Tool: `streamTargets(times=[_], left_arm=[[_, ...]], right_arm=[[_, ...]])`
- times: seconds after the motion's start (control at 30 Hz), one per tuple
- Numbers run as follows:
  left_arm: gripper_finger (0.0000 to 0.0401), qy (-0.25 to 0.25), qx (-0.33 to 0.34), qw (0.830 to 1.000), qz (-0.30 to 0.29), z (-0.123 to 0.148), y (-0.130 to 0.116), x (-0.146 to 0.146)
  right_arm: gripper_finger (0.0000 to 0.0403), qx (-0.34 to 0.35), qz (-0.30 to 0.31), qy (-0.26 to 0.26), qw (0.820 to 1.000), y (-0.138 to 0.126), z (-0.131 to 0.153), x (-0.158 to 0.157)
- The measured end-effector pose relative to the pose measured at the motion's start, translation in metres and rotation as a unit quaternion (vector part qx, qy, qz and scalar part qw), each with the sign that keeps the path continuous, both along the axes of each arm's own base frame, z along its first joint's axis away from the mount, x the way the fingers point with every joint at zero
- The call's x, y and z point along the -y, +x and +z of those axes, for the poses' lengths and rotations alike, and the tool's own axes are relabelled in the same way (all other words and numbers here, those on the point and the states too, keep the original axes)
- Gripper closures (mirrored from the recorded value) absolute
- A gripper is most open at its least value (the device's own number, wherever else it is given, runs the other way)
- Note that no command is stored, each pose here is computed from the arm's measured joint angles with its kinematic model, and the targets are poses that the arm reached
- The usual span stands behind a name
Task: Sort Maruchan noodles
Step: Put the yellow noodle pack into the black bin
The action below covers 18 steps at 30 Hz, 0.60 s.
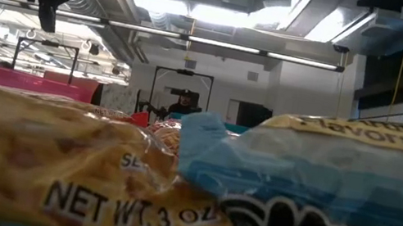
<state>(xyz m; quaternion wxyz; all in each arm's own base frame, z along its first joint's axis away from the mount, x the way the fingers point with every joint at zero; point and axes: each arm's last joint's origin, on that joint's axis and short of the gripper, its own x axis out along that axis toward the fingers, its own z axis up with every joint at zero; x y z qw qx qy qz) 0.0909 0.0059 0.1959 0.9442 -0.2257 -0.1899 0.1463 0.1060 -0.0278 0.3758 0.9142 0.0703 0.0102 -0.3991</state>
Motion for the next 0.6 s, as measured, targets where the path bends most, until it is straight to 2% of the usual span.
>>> streamTargets(times=[0.13,0.3,0.4,0.6], left_arm=[[0.0399,-0.040,-0.015,0.999,-0.013,-0.006,0.002,0.000],[0.0399,-0.057,-0.040,0.997,-0.017,-0.012,0.003,0.000],[0.0399,-0.057,-0.041,0.997,-0.017,-0.012,0.003,0.000],[0.0399,-0.057,-0.041,0.997,-0.018,-0.012,0.003,0.000]], right_arm=[[0.0224,-0.056,-0.044,0.034,0.997,0.002,0.038,0.014],[0.0224,-0.124,-0.039,0.086,0.988,0.014,0.071,0.038],[0.0224,-0.173,-0.034,0.130,0.976,0.026,0.074,0.058],[0.0224,-0.260,-0.004,0.227,0.938,0.053,0.053,0.104]])
